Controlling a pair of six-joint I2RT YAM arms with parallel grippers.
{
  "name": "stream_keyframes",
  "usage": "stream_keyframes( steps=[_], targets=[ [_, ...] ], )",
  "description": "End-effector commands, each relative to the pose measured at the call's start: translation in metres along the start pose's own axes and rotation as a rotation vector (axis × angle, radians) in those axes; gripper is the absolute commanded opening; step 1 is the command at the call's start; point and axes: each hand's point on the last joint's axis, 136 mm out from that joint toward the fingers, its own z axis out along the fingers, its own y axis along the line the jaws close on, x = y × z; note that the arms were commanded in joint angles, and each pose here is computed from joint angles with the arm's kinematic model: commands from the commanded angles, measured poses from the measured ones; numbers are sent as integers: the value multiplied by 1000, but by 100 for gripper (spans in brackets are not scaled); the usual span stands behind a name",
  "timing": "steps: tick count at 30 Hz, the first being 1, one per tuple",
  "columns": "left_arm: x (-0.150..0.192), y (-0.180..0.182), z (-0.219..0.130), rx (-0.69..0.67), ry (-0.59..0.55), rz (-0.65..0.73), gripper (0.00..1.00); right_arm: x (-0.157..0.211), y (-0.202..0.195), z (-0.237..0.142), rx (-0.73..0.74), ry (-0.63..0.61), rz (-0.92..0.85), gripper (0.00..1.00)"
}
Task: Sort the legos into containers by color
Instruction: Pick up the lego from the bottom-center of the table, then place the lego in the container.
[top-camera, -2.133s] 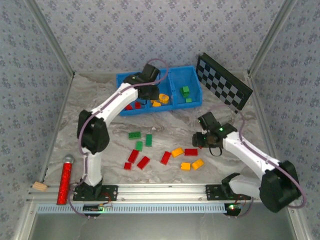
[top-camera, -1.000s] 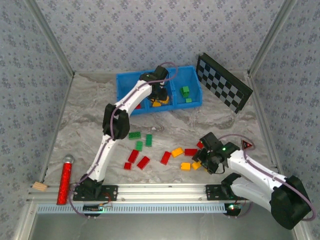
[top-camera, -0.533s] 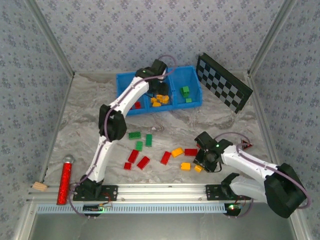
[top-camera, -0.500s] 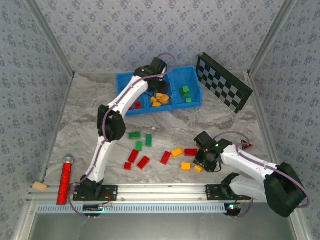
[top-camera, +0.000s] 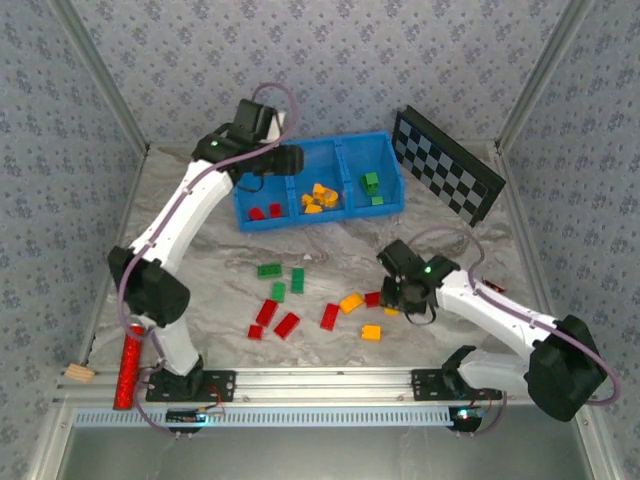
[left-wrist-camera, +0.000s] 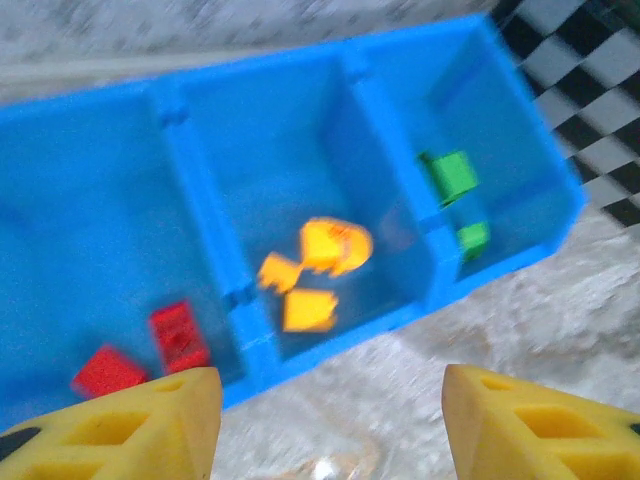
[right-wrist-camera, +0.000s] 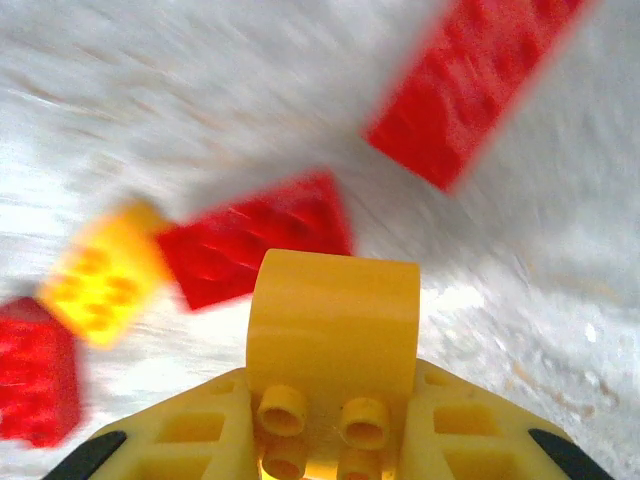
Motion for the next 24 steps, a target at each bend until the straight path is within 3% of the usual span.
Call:
stream_keyframes(
  steps=[1, 7, 11, 16, 24],
  targets=[
    [18, 23, -24, -57, -12, 27, 61, -46, 15, -32, 44, -109, -266, 23],
    [70, 68, -78, -134, 27, -17, 62, -150, 80, -46, 78, -268, -531, 22],
    [110, 84, -98, -158, 62, -56, 64, -208, 130, -38, 55, -357, -619, 22],
    [168, 88, -87, -134, 182, -101, 65, -252, 170, -21, 56, -403, -684, 22],
    [257, 83, -58, -148, 373, -119, 65, -287, 186, 40, 59, -351, -706, 21]
  ],
)
